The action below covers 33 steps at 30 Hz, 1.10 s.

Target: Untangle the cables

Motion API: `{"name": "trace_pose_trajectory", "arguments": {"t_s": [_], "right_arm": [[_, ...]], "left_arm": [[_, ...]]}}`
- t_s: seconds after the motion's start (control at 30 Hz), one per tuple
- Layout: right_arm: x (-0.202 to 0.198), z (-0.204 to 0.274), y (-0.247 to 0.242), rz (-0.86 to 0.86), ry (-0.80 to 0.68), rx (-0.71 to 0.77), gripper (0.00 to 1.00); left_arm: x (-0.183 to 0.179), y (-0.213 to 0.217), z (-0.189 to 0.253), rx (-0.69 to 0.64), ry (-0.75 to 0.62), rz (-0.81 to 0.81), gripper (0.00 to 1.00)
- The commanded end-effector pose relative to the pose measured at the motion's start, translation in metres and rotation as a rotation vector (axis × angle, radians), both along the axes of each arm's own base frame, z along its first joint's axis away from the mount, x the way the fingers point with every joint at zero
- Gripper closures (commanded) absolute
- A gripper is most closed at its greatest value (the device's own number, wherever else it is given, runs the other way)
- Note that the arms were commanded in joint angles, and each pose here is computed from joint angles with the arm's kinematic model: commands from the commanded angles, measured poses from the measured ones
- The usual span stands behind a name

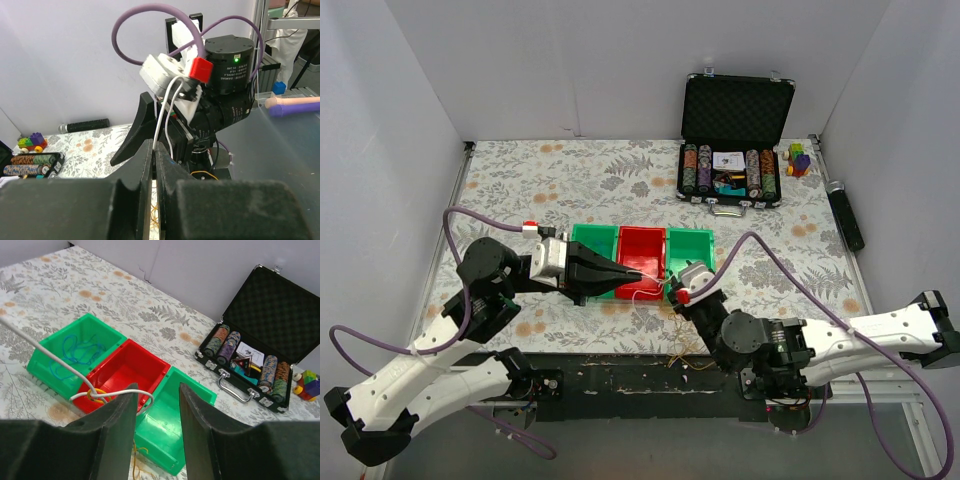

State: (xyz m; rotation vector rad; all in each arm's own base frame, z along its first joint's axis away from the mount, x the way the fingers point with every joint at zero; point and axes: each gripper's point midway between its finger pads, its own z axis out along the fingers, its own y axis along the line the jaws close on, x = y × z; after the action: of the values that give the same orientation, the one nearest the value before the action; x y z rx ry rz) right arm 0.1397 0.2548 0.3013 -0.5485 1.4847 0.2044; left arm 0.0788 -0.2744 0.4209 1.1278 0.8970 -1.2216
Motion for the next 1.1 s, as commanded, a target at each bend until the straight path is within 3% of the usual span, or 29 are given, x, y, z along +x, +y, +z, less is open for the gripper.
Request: {"name": "trace_pose_trajectory", "arguments": {"t_s": [0.0,0.2,0.43,0.83,0.9,0.97,1.07], "right_arm": [[0.002,0.03,-0.016,-0.072,-0.122,-0.055,0.54],[-0.004,0.043,-0.015,-0.042,-0.193,-0.059,0.53],[-0.015,0.041,0.009,-0.003,-0.298,-0.207,0.54],[-0.019,0.054,0.017,0.028,-0.357,-0.193,0.51],[-0.021,0.057,0.023,0.042,-0.369,-0.199,0.55],[-0.022,0.06,0.028,0.044,-0.373,-0.207,0.67],[-0.021,0.059,0.027,0.026,-0.359,-0.205,0.97]], "left_arm": [[-0.007,0.008,0.024,-0.057,-0.038,-0.001,1.0],[-0.006,0.007,0.024,-0.063,-0.034,-0.002,1.0],[-0.004,0.006,0.025,-0.062,-0.022,0.0,1.0],[-0.003,0.007,0.027,-0.065,-0.007,0.003,1.0],[-0.002,0.007,0.027,-0.065,-0.004,0.004,1.0],[-0.002,0.006,0.027,-0.065,-0.002,0.004,1.0],[-0.001,0.006,0.027,-0.065,-0.001,0.006,1.0]]}}
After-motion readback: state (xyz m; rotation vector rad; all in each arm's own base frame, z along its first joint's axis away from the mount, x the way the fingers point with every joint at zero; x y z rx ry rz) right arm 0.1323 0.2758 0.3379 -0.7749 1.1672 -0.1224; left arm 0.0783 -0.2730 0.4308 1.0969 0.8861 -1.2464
